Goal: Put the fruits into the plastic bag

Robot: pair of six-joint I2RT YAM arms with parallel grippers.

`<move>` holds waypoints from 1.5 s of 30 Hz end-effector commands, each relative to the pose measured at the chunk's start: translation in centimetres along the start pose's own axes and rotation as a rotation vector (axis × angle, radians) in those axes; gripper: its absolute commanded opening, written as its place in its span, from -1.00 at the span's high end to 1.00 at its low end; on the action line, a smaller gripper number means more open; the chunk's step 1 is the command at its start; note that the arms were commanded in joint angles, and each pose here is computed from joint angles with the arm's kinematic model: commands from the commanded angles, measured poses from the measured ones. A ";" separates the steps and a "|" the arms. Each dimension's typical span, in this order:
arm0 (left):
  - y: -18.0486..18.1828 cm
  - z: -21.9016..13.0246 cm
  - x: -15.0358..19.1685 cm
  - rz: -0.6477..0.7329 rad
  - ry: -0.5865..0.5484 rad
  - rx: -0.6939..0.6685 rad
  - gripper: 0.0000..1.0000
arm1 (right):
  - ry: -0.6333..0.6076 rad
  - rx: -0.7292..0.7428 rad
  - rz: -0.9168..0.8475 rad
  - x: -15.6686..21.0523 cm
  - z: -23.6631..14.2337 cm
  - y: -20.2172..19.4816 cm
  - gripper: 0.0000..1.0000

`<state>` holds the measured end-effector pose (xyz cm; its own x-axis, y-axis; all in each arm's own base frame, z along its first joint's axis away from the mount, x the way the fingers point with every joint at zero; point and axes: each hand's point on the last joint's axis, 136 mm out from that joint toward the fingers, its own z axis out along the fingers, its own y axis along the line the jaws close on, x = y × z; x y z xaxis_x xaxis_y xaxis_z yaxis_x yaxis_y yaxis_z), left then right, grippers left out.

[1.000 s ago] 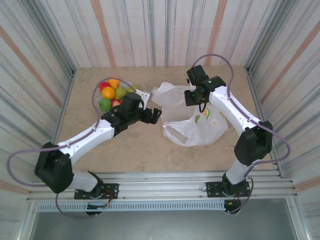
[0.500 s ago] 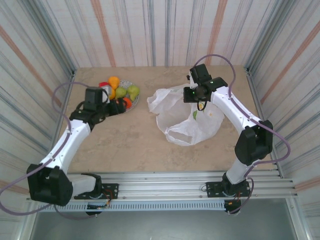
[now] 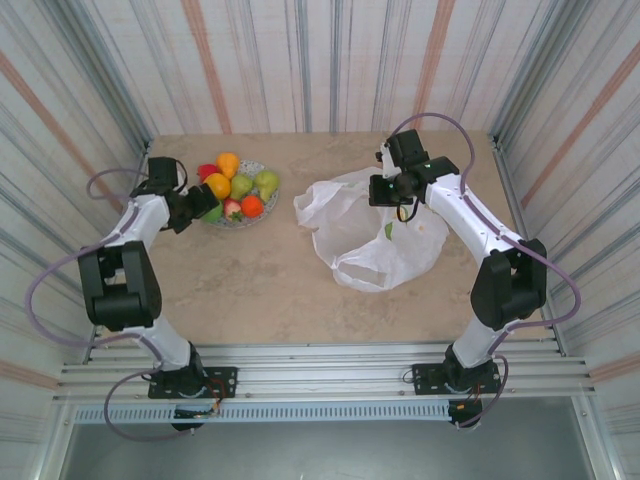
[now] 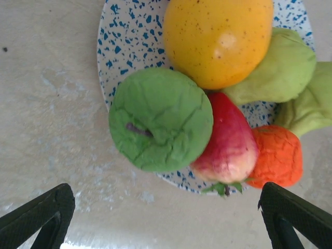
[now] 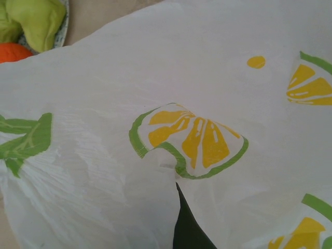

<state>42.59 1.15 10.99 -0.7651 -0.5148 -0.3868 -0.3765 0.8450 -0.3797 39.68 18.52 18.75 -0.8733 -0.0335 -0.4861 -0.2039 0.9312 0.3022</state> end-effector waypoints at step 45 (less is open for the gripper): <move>0.6 5.8 -0.7 0.008 0.095 0.006 -0.54 | 0.022 -0.051 -0.010 1.0 -0.8 0.1 1.00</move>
<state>46.01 1.06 6.92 -0.8060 -0.4985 -0.3193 -0.3728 0.8463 -0.3805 39.12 18.40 18.27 -0.8850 -0.0389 -0.4639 -0.2156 0.9174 0.3344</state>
